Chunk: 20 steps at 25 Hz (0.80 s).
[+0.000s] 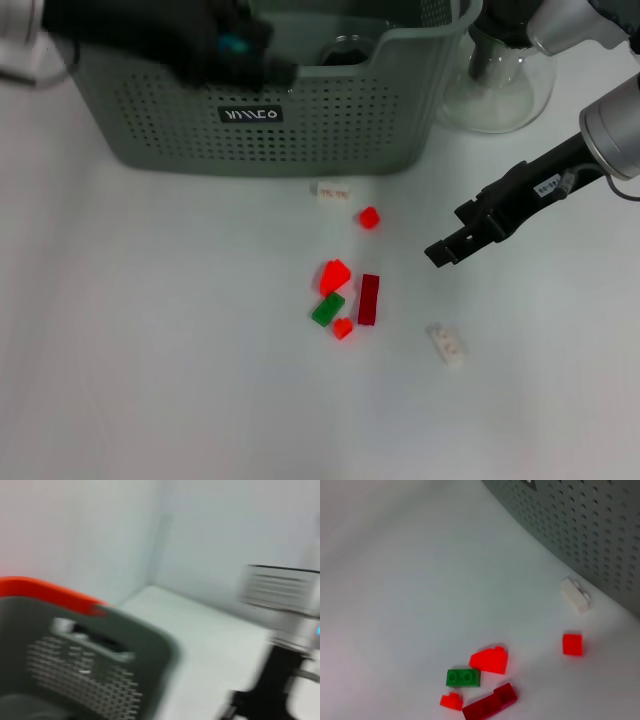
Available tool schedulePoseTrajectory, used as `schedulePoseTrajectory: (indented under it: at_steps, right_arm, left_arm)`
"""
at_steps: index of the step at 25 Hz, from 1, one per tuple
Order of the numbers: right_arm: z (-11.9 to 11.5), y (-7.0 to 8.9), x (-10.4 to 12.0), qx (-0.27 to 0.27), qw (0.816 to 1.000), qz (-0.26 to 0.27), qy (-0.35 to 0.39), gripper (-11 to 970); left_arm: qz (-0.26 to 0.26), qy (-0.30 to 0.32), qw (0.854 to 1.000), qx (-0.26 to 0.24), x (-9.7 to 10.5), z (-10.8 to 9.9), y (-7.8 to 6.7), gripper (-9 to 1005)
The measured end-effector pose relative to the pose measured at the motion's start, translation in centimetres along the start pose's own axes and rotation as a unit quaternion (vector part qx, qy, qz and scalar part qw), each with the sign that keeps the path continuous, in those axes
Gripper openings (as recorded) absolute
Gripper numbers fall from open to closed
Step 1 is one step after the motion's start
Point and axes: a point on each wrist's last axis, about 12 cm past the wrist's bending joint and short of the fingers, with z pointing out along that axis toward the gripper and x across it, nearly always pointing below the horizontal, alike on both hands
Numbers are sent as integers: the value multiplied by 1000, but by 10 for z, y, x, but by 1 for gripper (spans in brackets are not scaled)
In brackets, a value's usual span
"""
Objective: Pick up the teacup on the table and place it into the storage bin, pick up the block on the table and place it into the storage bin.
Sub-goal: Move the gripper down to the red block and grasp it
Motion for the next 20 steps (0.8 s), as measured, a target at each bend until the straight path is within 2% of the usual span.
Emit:
schedulePoseTrajectory:
  at_steps: [5,9,11,12,15,20]
  right_arm:
    - [2,0,-5,7,1000,-10,-7,896]
    - [11,1,-11,23,999,-21,-14,896]
    - [18,1,-14,33,999,-25,-12,897]
    - [21,1,-16,37,999,-26,-12,897]
    - [31,-1,-18,42,999,-22,-11,897]
    - [44,-1,-23,45,998,-22,-21,895]
  left_arm:
    - [8,-30,998,56,36,-1,-21,667]
    - [28,-28,995,96,59,2,-33,680]
    - [44,-28,992,119,71,3,-38,751]
    - [55,-36,989,134,84,5,-42,786]
    - [66,-46,987,139,94,6,-46,892]
    - [82,-64,984,147,112,10,-57,897]
